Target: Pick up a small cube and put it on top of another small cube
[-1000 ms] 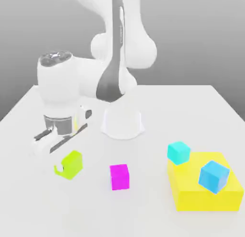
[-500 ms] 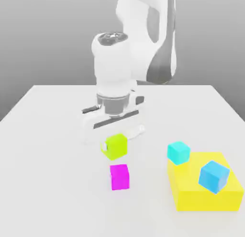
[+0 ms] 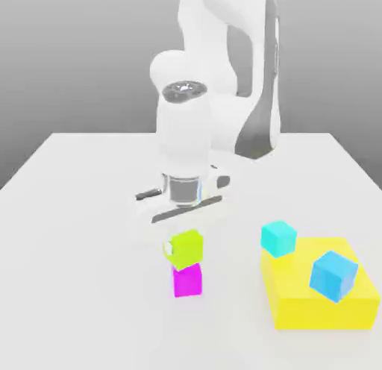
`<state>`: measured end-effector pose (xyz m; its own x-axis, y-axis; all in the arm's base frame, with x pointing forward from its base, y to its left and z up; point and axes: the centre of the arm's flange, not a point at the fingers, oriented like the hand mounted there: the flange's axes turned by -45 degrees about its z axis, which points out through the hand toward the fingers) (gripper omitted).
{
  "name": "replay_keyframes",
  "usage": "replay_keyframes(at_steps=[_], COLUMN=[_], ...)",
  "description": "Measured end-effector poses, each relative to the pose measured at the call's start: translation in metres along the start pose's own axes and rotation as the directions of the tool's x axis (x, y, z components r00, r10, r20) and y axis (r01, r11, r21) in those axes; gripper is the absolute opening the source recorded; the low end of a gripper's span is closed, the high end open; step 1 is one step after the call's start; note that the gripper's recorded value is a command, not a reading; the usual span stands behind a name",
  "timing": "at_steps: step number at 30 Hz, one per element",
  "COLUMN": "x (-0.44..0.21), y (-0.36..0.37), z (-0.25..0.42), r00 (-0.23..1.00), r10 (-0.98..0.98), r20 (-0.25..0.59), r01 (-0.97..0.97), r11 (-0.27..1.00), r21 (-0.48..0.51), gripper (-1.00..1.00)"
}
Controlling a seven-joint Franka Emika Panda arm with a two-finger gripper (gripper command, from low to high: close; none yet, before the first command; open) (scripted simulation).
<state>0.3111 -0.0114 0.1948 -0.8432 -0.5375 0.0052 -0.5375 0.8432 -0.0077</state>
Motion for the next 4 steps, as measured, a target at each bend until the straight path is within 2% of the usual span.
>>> replay_keyframes(at_steps=[2,3,4], x=[0.0003,0.0004,0.0004], y=[0.0015,0.0021,0.0021], z=[0.0072,0.0093,0.0093], r00=[1.000,1.000,1.000], r10=[0.000,0.000,0.000], r20=[0.002,0.004,0.004], r01=[0.000,0.000,0.000], r11=[1.000,1.000,1.000], r21=[-0.004,-0.005,-0.005], gripper=[-1.00,1.00,1.00])
